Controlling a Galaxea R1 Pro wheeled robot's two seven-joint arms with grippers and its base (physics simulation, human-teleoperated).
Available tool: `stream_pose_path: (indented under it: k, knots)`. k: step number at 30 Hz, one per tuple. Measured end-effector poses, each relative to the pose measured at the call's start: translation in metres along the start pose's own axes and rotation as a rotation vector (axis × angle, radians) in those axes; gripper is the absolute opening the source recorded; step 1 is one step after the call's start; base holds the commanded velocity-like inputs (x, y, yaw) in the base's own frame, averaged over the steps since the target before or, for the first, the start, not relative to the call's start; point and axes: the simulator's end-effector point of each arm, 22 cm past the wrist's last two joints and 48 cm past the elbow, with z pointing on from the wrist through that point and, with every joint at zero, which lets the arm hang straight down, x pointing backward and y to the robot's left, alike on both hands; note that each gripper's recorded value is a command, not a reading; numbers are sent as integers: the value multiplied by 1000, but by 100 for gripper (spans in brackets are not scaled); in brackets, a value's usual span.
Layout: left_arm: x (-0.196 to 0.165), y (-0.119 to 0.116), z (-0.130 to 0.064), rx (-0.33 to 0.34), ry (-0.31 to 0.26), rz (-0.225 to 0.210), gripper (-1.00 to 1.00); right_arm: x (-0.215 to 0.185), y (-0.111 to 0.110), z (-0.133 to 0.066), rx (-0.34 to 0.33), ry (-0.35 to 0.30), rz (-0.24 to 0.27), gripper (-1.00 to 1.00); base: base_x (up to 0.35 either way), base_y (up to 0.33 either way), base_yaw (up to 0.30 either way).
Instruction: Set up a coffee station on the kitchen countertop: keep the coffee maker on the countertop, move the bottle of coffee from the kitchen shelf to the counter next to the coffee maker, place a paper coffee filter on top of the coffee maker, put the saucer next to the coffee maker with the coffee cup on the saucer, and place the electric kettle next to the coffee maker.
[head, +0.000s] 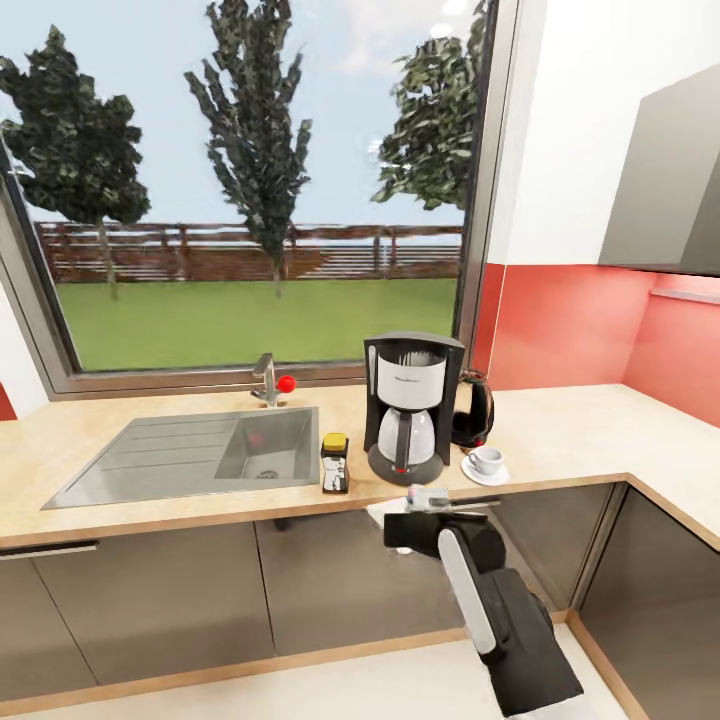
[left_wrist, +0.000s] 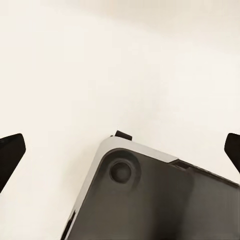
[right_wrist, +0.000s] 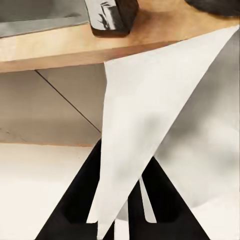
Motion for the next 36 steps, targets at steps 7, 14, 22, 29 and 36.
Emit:
stream_pose_path:
  k: [7,14,22,29,36]
  knots:
    - [0,0,0,1,0,3,100,-111,33,-29,-88,-126,-4,-100,0,0,0]
    - [0,-1,0,2,0,4,100,-196,53,-54,-115,-219,15,-100,0,0,0]
    - [0,-1,0,2,0,4,100,-279,78,-76,-153,-224,63,-100,0,0,0]
    - [0,0,0,2,0,4,100,-334,88,-108,-125,-250,90,-100,0,0,0]
    - [0,0,0,1,0,4,100,-370,100,-131,-123,-223,123,-100,0,0,0]
